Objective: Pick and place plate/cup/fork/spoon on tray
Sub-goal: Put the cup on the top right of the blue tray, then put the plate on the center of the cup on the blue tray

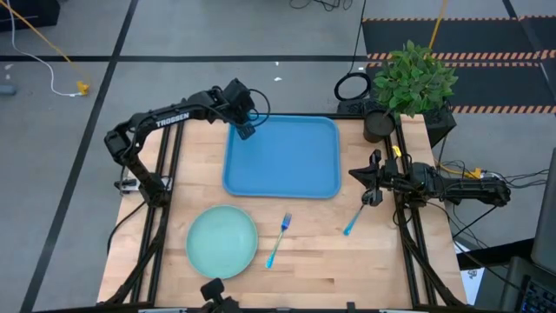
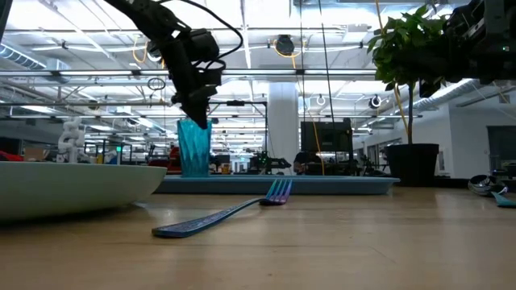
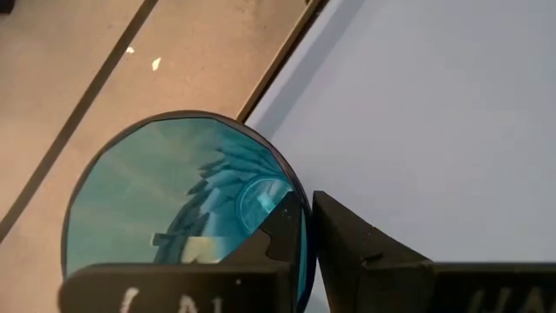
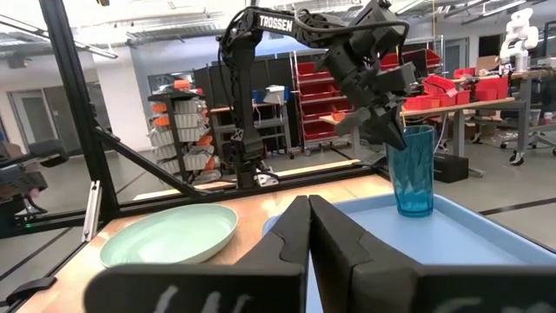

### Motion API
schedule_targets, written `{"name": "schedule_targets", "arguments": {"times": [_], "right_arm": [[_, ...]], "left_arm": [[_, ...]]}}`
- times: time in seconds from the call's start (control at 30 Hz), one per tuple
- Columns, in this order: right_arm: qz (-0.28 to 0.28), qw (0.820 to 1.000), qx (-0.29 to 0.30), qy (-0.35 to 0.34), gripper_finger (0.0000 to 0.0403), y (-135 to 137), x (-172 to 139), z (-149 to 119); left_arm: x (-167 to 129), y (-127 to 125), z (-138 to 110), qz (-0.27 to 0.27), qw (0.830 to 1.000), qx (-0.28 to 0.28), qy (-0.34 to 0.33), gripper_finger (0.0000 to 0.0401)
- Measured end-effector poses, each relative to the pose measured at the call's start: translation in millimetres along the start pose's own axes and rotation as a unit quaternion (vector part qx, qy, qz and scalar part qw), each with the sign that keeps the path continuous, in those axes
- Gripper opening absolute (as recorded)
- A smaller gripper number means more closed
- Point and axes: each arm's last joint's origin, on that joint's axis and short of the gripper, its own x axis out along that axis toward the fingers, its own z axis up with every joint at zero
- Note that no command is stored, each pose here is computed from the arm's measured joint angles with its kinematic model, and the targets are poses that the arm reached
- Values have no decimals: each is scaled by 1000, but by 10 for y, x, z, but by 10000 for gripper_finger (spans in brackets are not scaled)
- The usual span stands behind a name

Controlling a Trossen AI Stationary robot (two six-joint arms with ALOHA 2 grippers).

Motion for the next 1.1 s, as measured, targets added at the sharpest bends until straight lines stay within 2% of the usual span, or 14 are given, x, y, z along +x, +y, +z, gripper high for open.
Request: {"name": "schedule_targets", "arguments": {"times": [0.3, 0.57, 0.73, 0.93, 1.1], "right_arm": [[0, 1000, 0, 0, 0, 0, 0, 0], [3, 1000, 3, -14, 0, 4, 0, 27], [5, 1000, 11, -22, 0, 6, -1, 43], [5, 1000, 12, -22, 0, 6, -1, 43], [5, 1000, 12, -22, 0, 6, -1, 43]], "left_arm": [[0, 3, 9, 1, 1000, 14, -5, 39], [0, 13, 22, 5, 1000, 12, -11, 97], [-33, 30, 31, 26, 999, 19, -15, 124], [-251, 7, 55, 33, 998, 22, -44, 133], [-563, -38, 68, 34, 995, 24, -87, 134]]}}
